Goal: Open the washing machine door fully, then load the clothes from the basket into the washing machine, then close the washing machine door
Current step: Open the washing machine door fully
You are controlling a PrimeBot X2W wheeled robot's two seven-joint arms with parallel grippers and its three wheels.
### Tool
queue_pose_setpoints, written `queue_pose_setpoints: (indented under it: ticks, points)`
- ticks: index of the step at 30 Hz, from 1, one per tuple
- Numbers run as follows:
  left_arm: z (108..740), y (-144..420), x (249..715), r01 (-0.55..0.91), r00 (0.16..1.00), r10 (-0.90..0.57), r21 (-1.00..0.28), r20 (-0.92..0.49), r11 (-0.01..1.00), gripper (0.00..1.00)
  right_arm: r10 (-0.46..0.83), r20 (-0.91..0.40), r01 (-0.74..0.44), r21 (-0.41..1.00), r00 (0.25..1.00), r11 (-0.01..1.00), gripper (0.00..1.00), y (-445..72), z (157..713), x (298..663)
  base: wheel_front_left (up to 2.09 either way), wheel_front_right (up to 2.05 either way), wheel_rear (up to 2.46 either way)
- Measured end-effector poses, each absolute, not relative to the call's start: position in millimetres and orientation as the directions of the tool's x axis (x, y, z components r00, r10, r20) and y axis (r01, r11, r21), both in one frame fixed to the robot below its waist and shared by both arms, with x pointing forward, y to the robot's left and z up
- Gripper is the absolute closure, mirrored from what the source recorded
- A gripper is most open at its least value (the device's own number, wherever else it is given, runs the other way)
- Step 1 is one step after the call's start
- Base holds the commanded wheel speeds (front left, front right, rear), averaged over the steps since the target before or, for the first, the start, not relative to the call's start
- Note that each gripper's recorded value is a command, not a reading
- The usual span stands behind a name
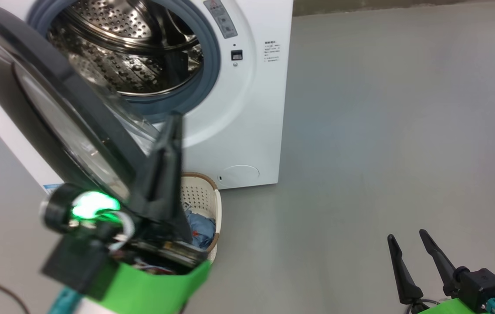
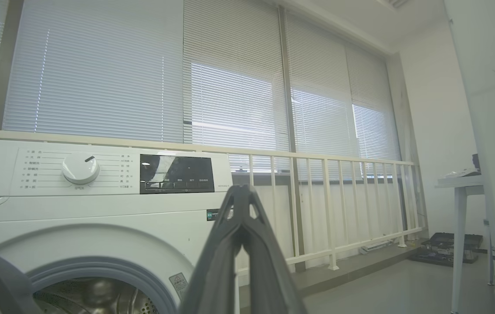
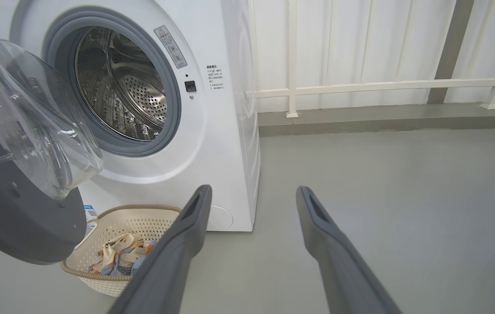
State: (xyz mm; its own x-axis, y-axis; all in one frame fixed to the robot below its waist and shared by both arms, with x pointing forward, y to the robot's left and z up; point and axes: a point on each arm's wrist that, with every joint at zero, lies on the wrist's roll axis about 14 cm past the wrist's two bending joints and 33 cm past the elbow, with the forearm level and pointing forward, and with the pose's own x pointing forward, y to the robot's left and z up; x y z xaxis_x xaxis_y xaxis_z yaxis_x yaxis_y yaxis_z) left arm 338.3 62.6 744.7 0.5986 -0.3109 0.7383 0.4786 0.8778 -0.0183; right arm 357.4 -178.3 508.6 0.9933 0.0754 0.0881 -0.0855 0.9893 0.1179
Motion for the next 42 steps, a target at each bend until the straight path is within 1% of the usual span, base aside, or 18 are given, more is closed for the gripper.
queue_pose_setpoints:
  ticks: [9, 16, 26, 42]
  points:
    - [713, 4, 344, 0.630, 0.611, -0.444, -0.063, 0.655, 0.774, 1.00, 0.051, 0.055, -0.058, 0.119, 0.997, 0.991, 0.00, -186, 498, 356, 0.00, 0.00, 0.00]
    - [673, -23, 347, 0.664, 0.660, -0.513, -0.107, 0.549, 0.740, 1.00, 0.054, 0.038, -0.058, 0.119, 0.998, 0.991, 0.00, -185, 493, 359, 0.00, 0.00, 0.00]
    - [623, -15, 369, 0.586, 0.776, -0.487, -0.172, 0.401, 0.792, 1.00, 0.074, 0.019, -0.076, 0.121, 0.997, 0.990, 0.00, -179, 486, 363, 0.00, 0.00, 0.00]
    - [568, 15, 394, 0.428, 0.897, -0.378, -0.243, 0.228, 0.870, 1.00, 0.102, 0.005, -0.102, 0.119, 0.995, 0.988, 0.00, -172, 481, 373, 0.00, 0.00, 0.00]
